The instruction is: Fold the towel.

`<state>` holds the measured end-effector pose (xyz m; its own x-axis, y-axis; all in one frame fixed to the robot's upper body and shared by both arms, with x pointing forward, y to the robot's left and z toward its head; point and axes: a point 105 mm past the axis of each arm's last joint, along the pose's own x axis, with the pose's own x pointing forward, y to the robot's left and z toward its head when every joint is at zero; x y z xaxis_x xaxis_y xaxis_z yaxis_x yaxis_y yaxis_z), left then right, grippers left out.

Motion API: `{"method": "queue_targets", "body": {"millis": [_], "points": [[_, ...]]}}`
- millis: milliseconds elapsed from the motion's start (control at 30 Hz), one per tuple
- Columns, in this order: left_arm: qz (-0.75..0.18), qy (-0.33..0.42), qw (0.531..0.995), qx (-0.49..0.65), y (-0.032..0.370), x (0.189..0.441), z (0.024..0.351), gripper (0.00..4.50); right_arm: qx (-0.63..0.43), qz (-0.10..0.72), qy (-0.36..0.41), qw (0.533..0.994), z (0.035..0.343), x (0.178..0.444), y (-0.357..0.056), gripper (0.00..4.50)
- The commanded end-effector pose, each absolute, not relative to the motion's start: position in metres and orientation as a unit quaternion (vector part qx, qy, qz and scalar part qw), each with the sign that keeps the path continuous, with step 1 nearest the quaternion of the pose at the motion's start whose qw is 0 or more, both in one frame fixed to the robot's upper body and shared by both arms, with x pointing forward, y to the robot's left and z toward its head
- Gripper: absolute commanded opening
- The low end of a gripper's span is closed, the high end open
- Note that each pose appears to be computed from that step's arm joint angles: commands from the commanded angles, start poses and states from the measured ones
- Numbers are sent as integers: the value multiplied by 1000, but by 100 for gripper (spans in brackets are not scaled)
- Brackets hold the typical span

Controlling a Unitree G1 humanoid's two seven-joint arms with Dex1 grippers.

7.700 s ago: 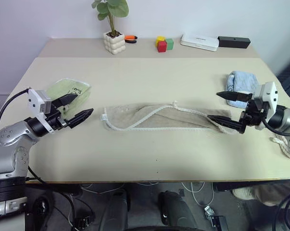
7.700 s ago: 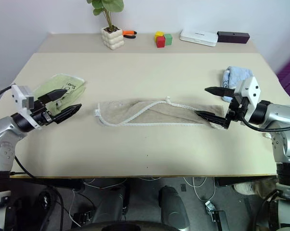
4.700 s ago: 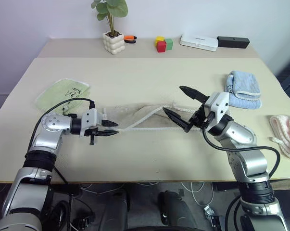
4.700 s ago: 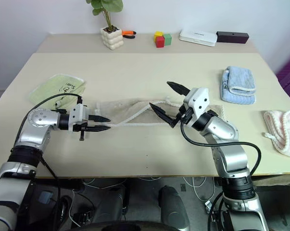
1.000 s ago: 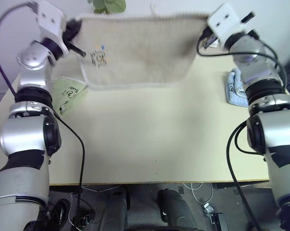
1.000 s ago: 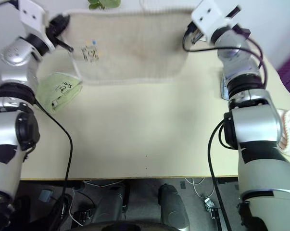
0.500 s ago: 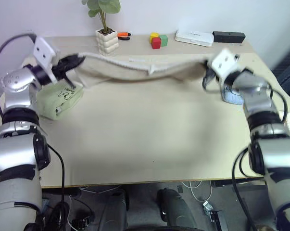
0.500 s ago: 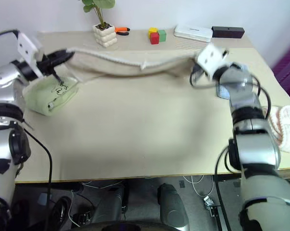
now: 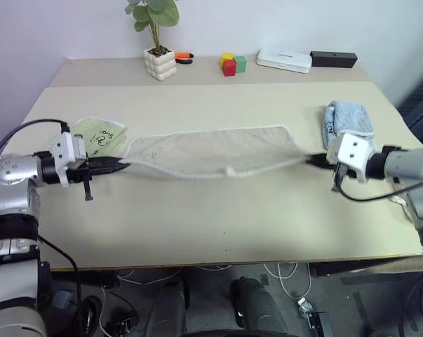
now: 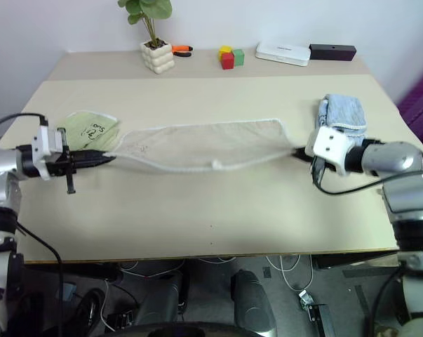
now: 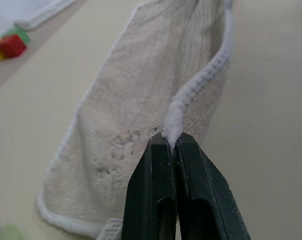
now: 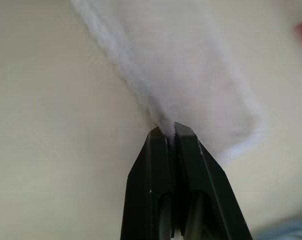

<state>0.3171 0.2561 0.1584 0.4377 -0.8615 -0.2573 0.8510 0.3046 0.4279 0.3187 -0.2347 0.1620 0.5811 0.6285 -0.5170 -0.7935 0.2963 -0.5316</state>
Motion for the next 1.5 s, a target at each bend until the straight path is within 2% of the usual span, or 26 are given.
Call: {"method": "queue_targets", "body": {"millis": [33,133,300,467,600,800,1133,1500], "points": [[-529,-20,806,264,265,304,166,0,-410,462,97,781,187,304,-233,5],[-543,5,797,263,270,287,155,0,-404,489,133,761,181,287,-236,5],[-543,15,795,269,274,275,151,0,-374,529,181,740,173,261,-235,5],[-569,44,786,237,270,246,143,0,-337,561,237,718,153,233,-238,5],[-562,50,793,229,272,239,142,0,-333,558,244,720,146,229,-239,5],[-537,26,814,220,265,255,142,0,-354,522,211,747,147,259,-240,5],[-485,7,840,244,273,287,146,0,-387,474,135,779,162,326,-235,5],[-463,-1,845,267,272,315,143,0,-425,448,104,780,162,364,-231,5]]}}
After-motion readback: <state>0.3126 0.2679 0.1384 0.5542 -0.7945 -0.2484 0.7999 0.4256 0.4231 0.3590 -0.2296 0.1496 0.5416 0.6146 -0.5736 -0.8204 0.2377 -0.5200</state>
